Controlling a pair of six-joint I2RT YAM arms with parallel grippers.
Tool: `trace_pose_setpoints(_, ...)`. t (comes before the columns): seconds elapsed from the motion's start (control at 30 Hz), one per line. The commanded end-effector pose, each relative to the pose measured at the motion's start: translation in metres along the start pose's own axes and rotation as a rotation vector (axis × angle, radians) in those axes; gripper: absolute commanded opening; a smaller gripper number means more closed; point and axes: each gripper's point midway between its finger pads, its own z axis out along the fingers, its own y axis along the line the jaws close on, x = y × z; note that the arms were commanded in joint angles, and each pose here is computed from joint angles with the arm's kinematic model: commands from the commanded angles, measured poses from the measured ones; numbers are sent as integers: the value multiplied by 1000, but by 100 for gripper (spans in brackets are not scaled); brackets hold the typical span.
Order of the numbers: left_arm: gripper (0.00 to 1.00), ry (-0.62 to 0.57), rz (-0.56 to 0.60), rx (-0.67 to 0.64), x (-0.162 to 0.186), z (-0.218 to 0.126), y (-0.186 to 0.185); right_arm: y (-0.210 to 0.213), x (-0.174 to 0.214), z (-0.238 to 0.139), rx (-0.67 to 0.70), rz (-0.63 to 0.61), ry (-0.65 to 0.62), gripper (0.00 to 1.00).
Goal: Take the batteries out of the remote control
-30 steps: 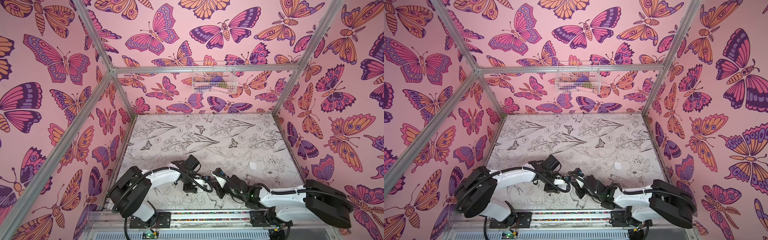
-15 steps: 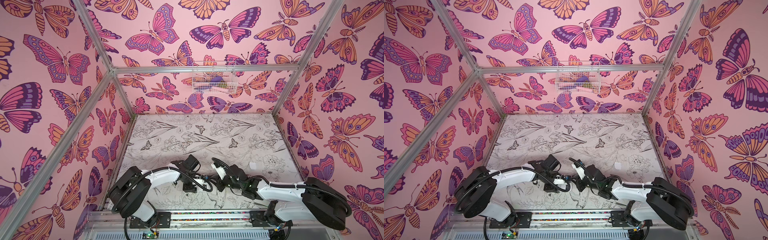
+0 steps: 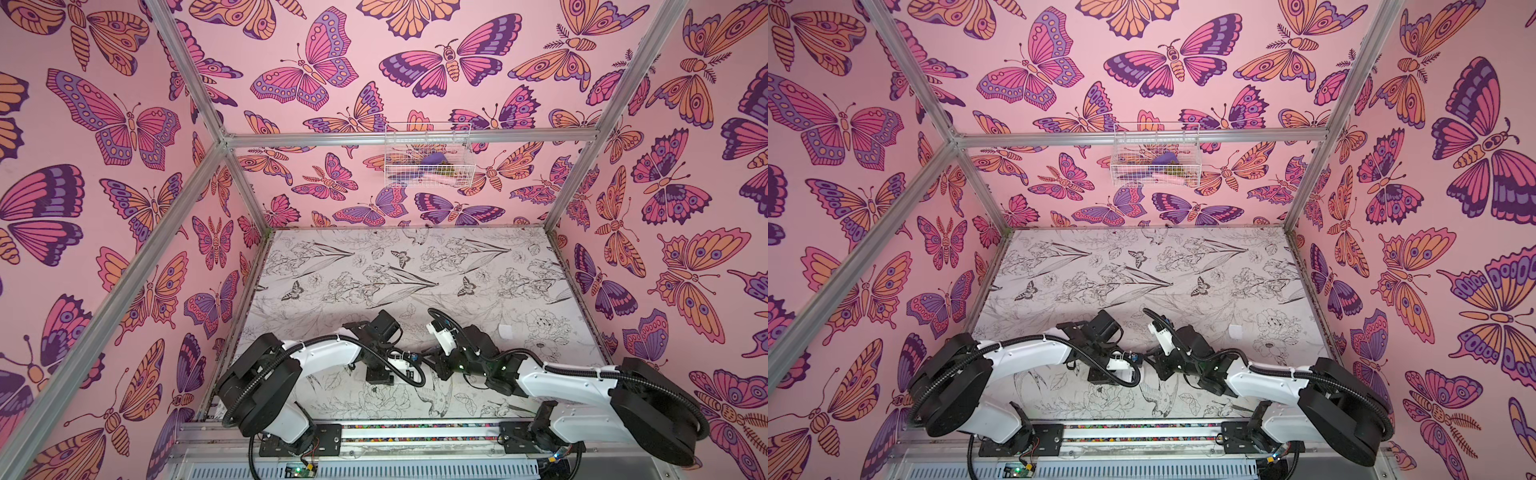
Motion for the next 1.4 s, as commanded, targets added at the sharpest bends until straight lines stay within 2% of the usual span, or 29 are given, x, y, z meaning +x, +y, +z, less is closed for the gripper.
trace_pose_setpoints(0.0,19,29,89,-86,5,7,15,-16,-29,-3,89,12,-90,0)
trace_pose_setpoints(0.17,20,23,80,-89,3,6,17,-14,-27,0,80,-1,-74,0)
trace_pose_setpoints(0.77,20,33,64,-99,5,9,20,4,-45,-7,-21,14,-157,0)
trace_pose_setpoints(0.97,20,35,42,-117,4,8,25,-12,-46,-13,77,30,-149,0)
trace_pose_setpoints(1.1,20,25,30,-128,3,6,29,-24,-47,-22,139,44,-190,0)
trace_pose_setpoints(1.27,19,17,5,-153,1,2,36,-19,-47,-27,117,52,-197,0)
trace_pose_setpoints(1.37,19,16,-13,-170,-1,-1,42,-25,-48,-33,153,61,-208,0)
